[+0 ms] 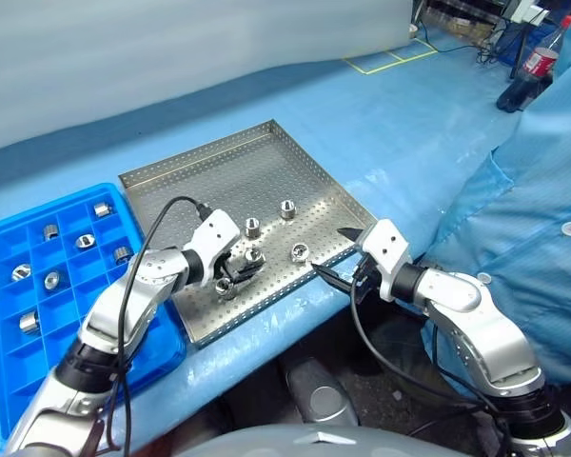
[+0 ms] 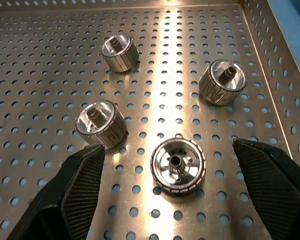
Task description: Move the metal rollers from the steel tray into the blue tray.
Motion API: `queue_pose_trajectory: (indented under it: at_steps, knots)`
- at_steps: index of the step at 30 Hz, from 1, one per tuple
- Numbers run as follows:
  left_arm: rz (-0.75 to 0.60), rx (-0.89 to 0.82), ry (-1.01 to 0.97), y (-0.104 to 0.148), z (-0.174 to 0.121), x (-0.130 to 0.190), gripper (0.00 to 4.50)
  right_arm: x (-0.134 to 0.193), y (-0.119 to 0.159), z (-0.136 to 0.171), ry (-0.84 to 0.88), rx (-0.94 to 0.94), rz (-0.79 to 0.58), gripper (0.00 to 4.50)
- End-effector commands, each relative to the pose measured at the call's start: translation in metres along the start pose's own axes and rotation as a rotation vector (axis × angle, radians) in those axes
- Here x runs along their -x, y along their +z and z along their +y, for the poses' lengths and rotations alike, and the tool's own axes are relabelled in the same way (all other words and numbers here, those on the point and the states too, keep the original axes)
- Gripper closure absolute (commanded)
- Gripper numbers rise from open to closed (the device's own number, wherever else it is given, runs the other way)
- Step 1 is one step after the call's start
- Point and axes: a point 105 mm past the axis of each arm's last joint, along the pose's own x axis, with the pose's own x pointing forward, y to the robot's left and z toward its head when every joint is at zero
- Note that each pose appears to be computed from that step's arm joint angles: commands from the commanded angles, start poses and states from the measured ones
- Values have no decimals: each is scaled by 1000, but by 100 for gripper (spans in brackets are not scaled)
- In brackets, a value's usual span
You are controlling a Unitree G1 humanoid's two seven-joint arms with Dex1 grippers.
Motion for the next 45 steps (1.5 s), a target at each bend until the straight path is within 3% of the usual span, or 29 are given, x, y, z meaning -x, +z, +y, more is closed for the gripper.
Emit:
queue_pose_trajectory:
  at_steps: [1,8,14,17,21,24,28,34,38,41,45]
  knots:
    - [-25,-39,-16,11,-7,17,6,2,14,0,-10,36,-46,0]
    - [63,-53,32,-7,-5,32,6,-1,15,-1,4,35,-48,0]
    - [101,-15,60,-22,-5,18,6,-5,19,1,21,42,-60,0]
    - [118,-20,77,-25,-4,15,60,-5,22,-1,14,47,-66,0]
    - [122,-28,80,-25,0,16,191,-3,21,-4,0,51,-62,0]
    - [119,-26,90,-25,1,16,191,-3,21,-5,-4,52,-61,0]
    - [60,-1,92,-16,0,15,267,-6,22,-3,9,50,-68,0]
    - [-145,130,117,18,9,28,267,-13,22,3,71,11,-83,0]
    - [-133,121,186,15,19,41,267,-20,23,4,94,12,-86,0]
    - [-204,154,198,22,20,55,267,-26,26,6,122,9,-103,0]
    - [-222,154,351,21,33,90,267,-31,41,22,270,-45,-180,0]
